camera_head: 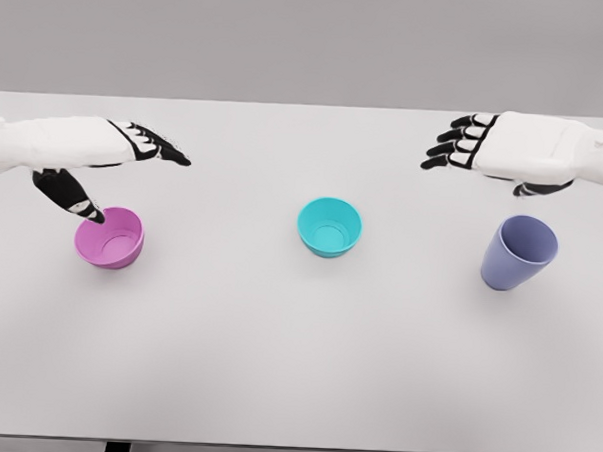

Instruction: Stacking bowl and cup with both arms

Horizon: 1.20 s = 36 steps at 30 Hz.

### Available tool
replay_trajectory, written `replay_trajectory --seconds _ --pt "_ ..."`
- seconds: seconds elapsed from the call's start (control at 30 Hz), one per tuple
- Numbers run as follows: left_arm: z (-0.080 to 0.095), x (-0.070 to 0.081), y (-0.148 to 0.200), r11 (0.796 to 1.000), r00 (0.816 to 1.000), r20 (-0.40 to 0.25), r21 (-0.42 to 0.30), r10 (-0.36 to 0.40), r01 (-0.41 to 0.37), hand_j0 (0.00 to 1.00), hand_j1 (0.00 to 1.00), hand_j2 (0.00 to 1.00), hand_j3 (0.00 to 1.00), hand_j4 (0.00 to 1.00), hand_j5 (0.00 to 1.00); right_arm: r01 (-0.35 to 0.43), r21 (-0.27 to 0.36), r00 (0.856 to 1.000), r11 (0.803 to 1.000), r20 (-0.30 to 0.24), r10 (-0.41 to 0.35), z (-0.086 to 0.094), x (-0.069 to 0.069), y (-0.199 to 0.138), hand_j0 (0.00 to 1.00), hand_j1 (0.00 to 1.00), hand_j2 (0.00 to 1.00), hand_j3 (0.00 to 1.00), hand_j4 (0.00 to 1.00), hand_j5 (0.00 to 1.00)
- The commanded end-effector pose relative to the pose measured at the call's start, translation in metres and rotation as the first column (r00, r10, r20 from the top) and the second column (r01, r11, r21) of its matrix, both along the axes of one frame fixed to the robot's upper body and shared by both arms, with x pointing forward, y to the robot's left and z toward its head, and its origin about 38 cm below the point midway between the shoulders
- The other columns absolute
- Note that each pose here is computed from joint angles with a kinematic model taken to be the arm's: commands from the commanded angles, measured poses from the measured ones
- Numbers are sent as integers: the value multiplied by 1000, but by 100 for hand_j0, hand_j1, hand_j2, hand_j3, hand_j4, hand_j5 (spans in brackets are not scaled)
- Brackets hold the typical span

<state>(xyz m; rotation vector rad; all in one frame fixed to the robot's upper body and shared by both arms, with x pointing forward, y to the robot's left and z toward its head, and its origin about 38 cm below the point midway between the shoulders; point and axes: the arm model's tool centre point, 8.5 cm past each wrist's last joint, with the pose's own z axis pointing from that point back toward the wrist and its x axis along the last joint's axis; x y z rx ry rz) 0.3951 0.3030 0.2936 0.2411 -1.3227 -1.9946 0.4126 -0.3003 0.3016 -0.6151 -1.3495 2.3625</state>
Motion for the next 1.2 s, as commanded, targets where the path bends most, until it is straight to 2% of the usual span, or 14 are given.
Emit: replay_trajectory --seconds 0.0,0.07,0.1,0.23,0.47,0.63,0.83,1.17 --pt "-31 -4 -1 999 990 -133 -1 52 -52 100 100 100 100 100 100 0 8 1000 1000 1 0 1 1 1 100 100 100 100 100 100" --pt "-34 1 5 989 974 -170 9 148 -149 100 100 100 100 100 100 2 8 1000 1000 -3 -2 -1 1 0 100 100 100 100 100 100" --pt "-36 2 6 985 969 -178 17 173 -172 100 100 100 100 100 100 10 7 1000 1000 -10 -10 -3 0 -3 100 100 100 100 100 100" --pt "-40 1 10 981 962 -190 36 195 -192 100 100 100 100 100 100 13 16 1000 1000 1 -13 1 0 -3 100 100 100 100 100 100" --pt "-50 -1 10 981 959 -205 59 195 -187 100 100 100 100 100 100 20 25 1000 999 15 -21 5 0 -6 100 100 100 100 100 100" --pt "-54 -1 12 977 974 -135 139 182 -163 100 100 100 100 100 100 21 26 1000 999 7 -22 2 0 -6 100 100 100 100 100 100" --pt "-56 -1 13 970 985 -80 201 152 -134 100 100 100 100 100 100 26 36 999 999 26 -27 9 1 -7 100 100 100 100 100 100" --pt "-64 -1 15 964 985 -79 229 155 -134 100 100 100 100 100 100 26 37 999 999 19 -26 6 0 -7 100 100 100 100 100 100"
